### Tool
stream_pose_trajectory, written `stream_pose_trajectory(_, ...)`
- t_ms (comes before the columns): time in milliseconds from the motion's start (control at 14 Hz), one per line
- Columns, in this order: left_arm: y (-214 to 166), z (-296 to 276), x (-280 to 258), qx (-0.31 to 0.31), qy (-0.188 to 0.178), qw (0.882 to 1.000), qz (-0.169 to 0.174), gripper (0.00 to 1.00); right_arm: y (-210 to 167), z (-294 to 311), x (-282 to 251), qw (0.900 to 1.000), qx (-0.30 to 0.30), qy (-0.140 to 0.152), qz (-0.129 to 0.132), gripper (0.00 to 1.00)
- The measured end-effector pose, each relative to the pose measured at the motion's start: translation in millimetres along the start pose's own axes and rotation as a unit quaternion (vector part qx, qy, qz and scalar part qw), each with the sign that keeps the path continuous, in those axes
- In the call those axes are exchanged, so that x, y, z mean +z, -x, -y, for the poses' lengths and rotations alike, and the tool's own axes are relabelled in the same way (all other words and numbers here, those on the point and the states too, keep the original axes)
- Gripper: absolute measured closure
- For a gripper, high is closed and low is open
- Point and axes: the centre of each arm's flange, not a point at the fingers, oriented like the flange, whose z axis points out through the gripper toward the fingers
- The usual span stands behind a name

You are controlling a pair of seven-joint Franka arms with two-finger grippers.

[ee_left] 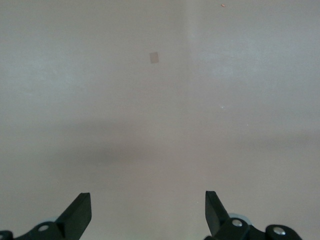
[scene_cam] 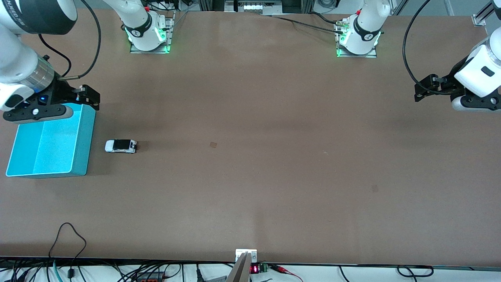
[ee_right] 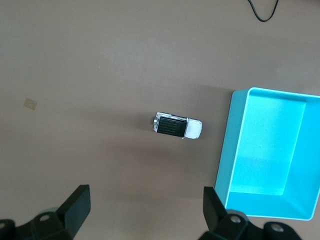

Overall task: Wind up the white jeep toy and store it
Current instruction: 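Move the right gripper over the jeep beside the blue bin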

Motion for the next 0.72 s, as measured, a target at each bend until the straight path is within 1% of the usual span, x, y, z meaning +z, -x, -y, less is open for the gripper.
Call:
stream_pose_trajectory(358, -6.6, -2.2, 14.6, 0.002, 0.001, 1.000, 0.014, 0.00, 1.4, -1.0, 8.3, 1.000, 0.000, 0.001, 0.022, 0.00)
stream_pose_trajectory(717, -10.5, -10.1, 19.3, 0.008, 0.010, 1.000, 0.016, 0.00, -9.1, -0.5, 37.9, 0.999, -0.009, -0.002, 0.049, 0.00)
